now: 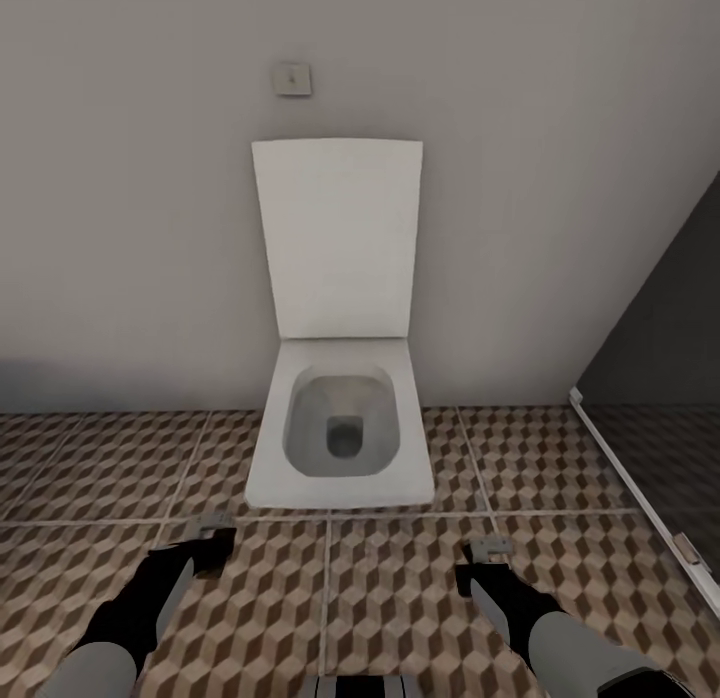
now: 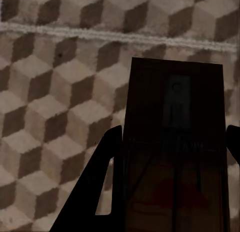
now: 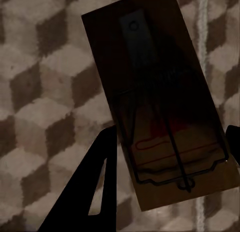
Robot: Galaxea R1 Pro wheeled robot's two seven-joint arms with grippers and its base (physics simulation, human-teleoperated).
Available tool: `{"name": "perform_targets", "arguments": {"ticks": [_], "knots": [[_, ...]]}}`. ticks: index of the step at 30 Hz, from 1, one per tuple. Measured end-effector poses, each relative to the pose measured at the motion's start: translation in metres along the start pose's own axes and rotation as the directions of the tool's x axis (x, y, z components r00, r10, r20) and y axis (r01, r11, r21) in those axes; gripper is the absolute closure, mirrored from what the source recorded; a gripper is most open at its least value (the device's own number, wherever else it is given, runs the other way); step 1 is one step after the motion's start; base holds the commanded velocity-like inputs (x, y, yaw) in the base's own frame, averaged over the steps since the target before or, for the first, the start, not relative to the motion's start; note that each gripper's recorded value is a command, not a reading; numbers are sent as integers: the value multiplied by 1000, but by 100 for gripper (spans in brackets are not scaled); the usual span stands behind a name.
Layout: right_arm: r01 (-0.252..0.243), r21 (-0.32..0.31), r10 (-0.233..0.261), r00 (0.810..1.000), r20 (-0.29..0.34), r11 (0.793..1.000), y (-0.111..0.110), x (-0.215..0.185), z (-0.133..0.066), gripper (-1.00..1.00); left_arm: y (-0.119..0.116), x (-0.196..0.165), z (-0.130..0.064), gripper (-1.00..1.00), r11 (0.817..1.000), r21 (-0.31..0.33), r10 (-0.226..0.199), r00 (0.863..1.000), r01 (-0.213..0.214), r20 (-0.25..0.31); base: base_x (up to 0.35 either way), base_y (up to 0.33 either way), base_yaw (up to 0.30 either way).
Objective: Take the four mousetraps from the cabinet in the bathroom and place them on the bathroom floor. Make sure all four end up on the same floor surface, and ensure that at least two of them are either under or directly next to the same bathroom sink.
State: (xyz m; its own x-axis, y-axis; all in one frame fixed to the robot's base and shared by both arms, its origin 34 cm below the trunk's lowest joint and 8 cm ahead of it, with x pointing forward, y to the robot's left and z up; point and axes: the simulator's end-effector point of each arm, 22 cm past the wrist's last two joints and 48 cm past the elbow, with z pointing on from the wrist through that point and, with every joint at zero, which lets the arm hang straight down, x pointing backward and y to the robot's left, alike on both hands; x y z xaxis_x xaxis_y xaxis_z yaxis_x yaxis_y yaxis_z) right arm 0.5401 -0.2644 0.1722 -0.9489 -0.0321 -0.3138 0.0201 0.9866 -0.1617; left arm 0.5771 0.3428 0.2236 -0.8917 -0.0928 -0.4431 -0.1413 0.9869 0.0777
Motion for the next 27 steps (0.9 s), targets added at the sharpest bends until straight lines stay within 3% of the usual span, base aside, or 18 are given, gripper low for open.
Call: {"name": "perform_targets", "arguments": {"ticks": [10, 18, 27], "knots": [[-1, 0, 1, 1000, 0, 1000, 0, 0, 0, 100, 1, 0, 0, 100, 1000, 2, 0, 1000, 0, 0, 269, 0, 0], [-1, 1, 1, 1000, 0, 1000, -1, 0, 0, 100, 1, 0, 0, 100, 1000, 2, -1, 1000, 1, -1, 49, 11, 0], [0, 1, 0, 1000, 1, 1000, -1, 0, 0, 100, 2, 0, 0, 100, 1000, -2, -1, 1000, 1, -1, 3, 141, 0]]}}
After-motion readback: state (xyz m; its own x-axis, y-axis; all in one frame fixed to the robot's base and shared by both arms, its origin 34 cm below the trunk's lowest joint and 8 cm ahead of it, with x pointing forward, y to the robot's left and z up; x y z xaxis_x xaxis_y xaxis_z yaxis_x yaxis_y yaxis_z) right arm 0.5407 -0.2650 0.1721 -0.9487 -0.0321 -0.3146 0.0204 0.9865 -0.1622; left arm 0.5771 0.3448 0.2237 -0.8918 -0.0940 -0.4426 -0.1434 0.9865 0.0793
